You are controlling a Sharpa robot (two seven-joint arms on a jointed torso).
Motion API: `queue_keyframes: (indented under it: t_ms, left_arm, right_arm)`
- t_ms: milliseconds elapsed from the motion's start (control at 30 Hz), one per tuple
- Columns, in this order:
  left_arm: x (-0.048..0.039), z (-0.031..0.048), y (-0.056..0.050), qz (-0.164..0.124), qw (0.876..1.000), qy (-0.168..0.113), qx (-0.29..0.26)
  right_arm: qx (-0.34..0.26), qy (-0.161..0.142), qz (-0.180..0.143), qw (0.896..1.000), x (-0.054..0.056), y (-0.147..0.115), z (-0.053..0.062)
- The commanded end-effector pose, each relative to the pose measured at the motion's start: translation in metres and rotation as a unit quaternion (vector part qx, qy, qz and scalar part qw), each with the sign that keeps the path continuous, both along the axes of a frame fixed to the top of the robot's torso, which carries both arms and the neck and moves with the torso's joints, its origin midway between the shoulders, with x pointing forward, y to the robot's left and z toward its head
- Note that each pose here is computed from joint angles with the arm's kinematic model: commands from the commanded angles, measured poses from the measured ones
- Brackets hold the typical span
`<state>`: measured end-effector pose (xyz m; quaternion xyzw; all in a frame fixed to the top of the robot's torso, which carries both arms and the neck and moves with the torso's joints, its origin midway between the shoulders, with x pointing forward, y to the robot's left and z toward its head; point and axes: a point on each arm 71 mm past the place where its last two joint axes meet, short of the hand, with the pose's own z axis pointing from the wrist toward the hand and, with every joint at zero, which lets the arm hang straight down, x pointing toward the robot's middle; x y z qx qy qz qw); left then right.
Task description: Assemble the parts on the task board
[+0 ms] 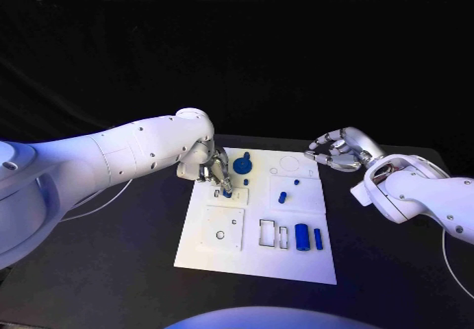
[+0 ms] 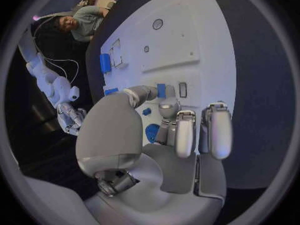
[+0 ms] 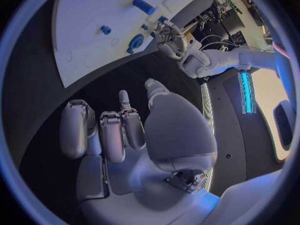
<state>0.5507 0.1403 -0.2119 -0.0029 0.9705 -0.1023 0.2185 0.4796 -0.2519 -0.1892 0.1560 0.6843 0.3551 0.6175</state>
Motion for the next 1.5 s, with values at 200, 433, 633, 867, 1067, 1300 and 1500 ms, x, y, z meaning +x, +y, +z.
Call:
queue_keyframes:
  t_ms: [200, 433, 633, 867, 1067, 1300, 1500]
  left_arm:
    - [-0.0044, -0.0057, -0.0056, -0.008, 1.0, 0.011, 0.002]
    - [-0.0053, -0.0075, -0.0086, -0.009, 1.0, 0.011, 0.0]
    - [-0.0055, -0.0086, -0.0097, -0.006, 1.0, 0.008, -0.002]
    - [-0.0055, -0.0089, -0.0096, -0.005, 1.0, 0.007, -0.001]
    - [-0.0051, -0.0089, -0.0084, -0.005, 1.0, 0.002, 0.002]
    - [-0.0054, -0.0089, -0.0063, -0.006, 1.0, -0.003, 0.005]
    - [-0.006, -0.0082, -0.0032, -0.004, 1.0, -0.009, 0.005]
  right_arm:
    - [-0.004, -0.001, 0.008, 1.0, -0.0009, 0.0017, -0.0002]
    - [-0.004, -0.001, 0.009, 1.0, -0.0011, 0.002, -0.0002]
    - [-0.004, -0.001, 0.009, 1.0, -0.0014, 0.002, 0.0]
    - [-0.004, -0.002, 0.008, 1.0, -0.0016, 0.0016, 0.0001]
    - [-0.004, -0.002, 0.008, 1.0, -0.0018, 0.0012, 0.0002]
    - [-0.005, -0.002, 0.008, 1.0, -0.0017, 0.0006, 0.0002]
    - [-0.005, -0.002, 0.007, 1.0, -0.0014, 0.0004, 0.0002]
